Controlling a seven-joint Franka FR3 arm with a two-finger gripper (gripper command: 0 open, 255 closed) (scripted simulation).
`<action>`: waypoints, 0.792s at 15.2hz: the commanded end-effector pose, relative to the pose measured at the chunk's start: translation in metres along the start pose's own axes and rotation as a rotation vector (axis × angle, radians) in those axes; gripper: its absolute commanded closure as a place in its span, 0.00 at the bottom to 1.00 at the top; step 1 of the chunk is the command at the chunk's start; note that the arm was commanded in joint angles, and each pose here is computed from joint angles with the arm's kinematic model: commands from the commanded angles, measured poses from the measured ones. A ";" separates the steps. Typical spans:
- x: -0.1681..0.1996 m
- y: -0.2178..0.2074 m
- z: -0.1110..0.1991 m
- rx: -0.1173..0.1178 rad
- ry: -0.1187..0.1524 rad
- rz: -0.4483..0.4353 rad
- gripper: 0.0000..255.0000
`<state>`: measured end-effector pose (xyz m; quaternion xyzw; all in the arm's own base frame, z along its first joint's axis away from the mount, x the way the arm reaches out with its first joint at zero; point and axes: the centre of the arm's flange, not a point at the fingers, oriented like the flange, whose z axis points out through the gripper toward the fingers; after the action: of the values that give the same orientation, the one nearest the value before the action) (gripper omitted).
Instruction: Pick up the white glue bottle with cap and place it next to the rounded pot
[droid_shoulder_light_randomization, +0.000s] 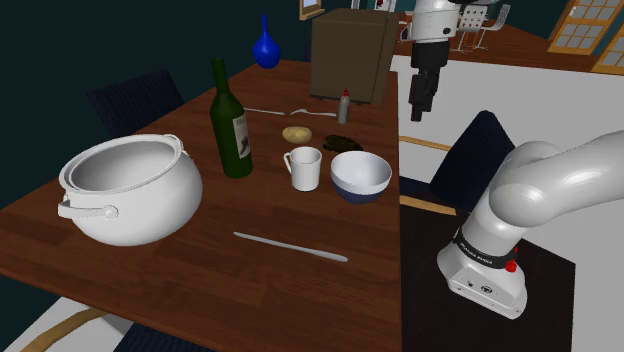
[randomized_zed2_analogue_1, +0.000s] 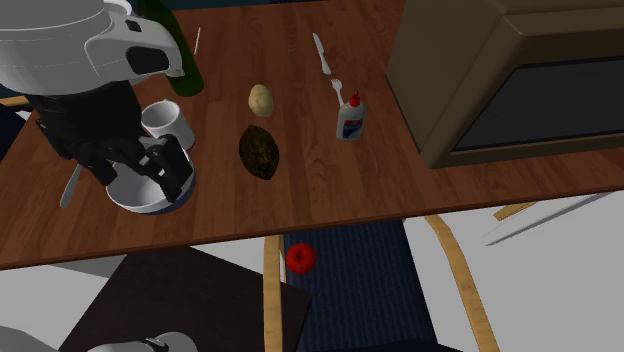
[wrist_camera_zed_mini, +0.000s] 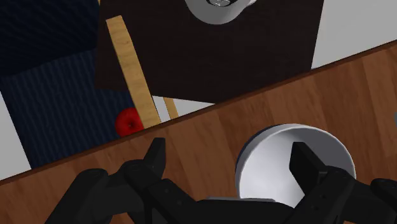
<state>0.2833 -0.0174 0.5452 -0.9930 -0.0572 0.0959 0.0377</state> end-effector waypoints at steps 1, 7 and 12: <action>0.000 0.000 0.000 0.000 0.000 0.000 0.00; 0.055 0.024 0.018 0.025 0.122 0.171 0.00; 0.099 0.050 0.029 0.046 0.224 0.313 0.00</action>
<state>0.3694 -0.0521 0.4977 -0.9948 0.0888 0.0029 0.0495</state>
